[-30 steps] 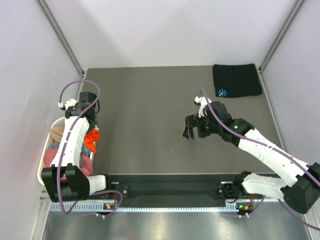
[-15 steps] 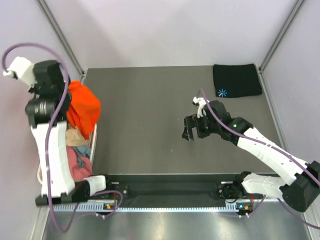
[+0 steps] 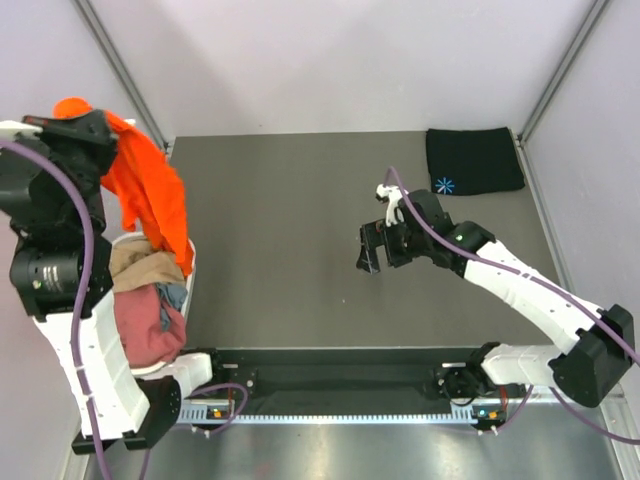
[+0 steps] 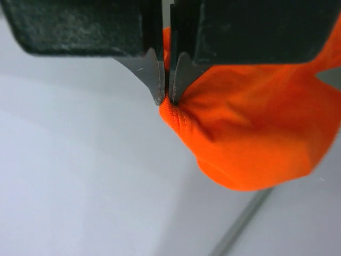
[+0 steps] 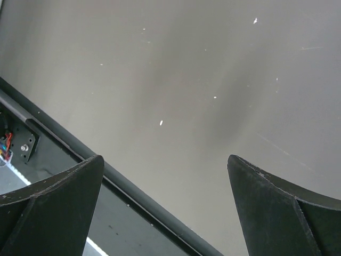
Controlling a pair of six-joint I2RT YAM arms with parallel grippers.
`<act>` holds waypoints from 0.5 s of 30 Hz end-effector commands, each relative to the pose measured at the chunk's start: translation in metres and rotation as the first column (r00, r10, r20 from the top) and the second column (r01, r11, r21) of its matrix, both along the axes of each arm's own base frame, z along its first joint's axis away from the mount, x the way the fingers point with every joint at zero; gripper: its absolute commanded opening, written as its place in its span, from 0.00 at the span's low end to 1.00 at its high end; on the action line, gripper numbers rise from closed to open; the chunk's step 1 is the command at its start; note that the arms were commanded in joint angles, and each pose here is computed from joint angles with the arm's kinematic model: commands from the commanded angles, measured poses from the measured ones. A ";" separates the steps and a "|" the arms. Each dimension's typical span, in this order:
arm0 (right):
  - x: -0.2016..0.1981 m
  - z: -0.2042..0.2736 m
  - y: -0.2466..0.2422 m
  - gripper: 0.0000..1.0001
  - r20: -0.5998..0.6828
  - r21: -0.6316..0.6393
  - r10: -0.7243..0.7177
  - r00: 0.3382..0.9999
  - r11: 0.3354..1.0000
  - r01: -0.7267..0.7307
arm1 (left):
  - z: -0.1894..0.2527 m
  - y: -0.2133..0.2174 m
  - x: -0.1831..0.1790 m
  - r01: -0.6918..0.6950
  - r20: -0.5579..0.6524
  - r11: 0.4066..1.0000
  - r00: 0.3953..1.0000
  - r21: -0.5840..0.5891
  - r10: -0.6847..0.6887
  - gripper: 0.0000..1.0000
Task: Fold and stack the t-shirts
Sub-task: Grab the tshirt from the pile
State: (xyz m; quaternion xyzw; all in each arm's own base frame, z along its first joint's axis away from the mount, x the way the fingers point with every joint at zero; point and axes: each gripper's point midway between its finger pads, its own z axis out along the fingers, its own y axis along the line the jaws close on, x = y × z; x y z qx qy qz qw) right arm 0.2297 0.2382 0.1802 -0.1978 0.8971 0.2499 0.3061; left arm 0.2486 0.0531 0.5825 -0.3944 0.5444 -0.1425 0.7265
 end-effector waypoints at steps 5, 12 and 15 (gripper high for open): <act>0.021 0.047 0.010 1.00 0.121 0.001 0.007 0.993 1.000 -0.007 | 0.010 -0.074 0.038 0.418 0.088 0.908 0.904 0.009 -0.417 0.00; 0.035 0.054 0.009 1.00 0.145 -0.033 -0.012 0.989 0.999 0.017 | 0.067 -0.130 -0.002 0.657 0.246 0.730 0.688 0.189 -0.683 0.00; 0.041 0.058 0.002 1.00 0.170 -0.054 -0.039 0.985 0.997 0.049 | 0.088 -0.137 -0.018 0.670 0.292 0.702 0.639 0.243 -0.711 0.00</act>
